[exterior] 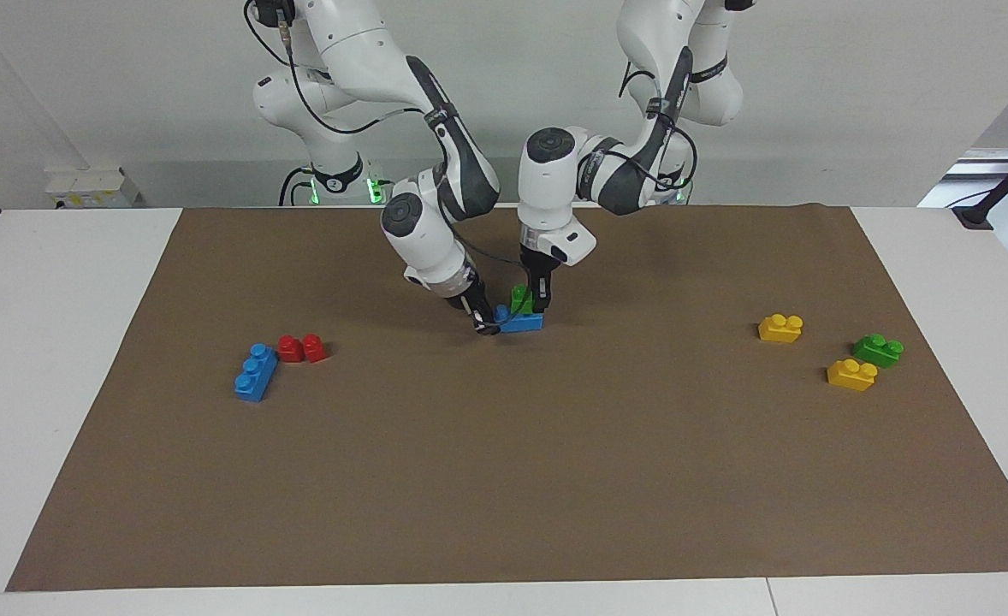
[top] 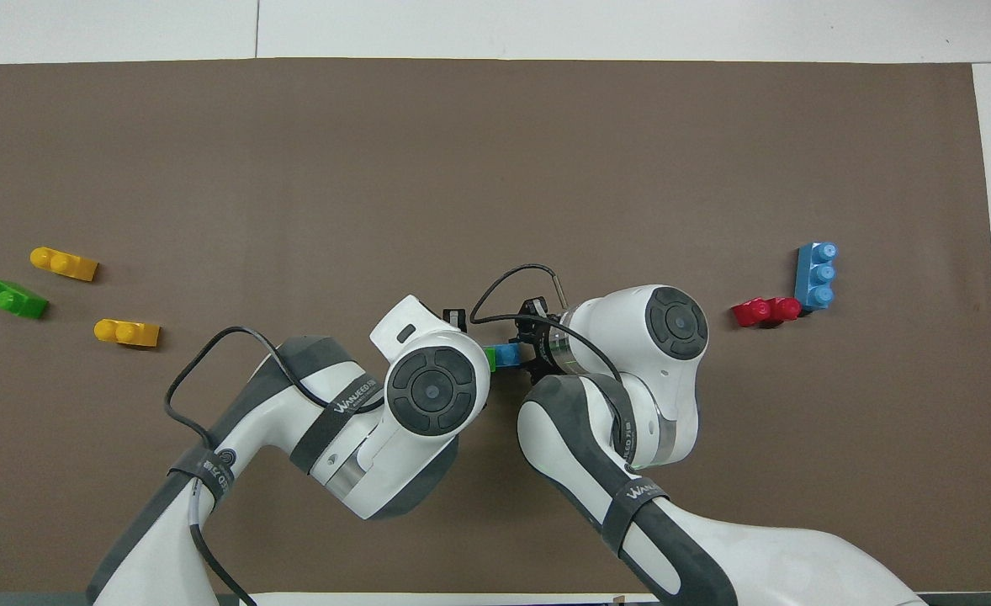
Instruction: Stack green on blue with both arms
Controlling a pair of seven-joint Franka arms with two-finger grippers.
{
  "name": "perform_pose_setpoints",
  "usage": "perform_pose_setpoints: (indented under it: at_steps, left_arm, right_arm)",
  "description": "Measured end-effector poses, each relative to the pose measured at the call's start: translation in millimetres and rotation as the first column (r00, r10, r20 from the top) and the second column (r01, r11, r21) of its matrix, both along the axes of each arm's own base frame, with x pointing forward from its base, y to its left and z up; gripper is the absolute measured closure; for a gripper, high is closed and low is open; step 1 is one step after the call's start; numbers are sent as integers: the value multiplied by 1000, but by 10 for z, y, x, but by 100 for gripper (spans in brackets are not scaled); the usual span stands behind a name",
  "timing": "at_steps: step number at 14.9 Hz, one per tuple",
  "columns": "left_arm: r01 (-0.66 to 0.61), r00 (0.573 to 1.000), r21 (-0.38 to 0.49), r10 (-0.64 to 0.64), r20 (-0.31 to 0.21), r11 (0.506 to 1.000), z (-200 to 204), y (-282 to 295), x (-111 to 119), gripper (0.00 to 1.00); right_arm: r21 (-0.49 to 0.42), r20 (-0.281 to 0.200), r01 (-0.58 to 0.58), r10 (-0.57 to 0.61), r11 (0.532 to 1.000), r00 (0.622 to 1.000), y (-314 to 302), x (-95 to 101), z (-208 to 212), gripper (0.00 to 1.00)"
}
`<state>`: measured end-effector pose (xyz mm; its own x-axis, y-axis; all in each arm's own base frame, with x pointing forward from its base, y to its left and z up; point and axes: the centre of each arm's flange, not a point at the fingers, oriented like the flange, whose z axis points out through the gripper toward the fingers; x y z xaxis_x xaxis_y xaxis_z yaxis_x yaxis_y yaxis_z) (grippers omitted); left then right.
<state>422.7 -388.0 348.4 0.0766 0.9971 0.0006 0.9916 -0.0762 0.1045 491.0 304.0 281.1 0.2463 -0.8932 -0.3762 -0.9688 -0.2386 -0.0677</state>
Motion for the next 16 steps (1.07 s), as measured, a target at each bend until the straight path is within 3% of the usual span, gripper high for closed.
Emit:
perform_pose_setpoints:
  at_steps: [9,12,15,16]
  left_arm:
    - [10,1000,31,-11,24,999,-65,-53,-32,66]
    - [26,999,47,-27,23,999,-124,-70,-56,39]
    - [26,999,43,-27,31,999,-83,-84,-31,5]
    - [24,999,41,-26,34,999,-64,-86,-17,0]
  right_arm:
    - [0,0,2,-2,1000,1000,-3,-3,-1,66]
    - [-4,-6,5,-6,1000,1000,-35,-11,-33,55]
    - [-5,-7,6,-6,1000,1000,-40,-12,-37,24]
    - [-5,-7,6,-6,1000,1000,-41,-11,-37,14]
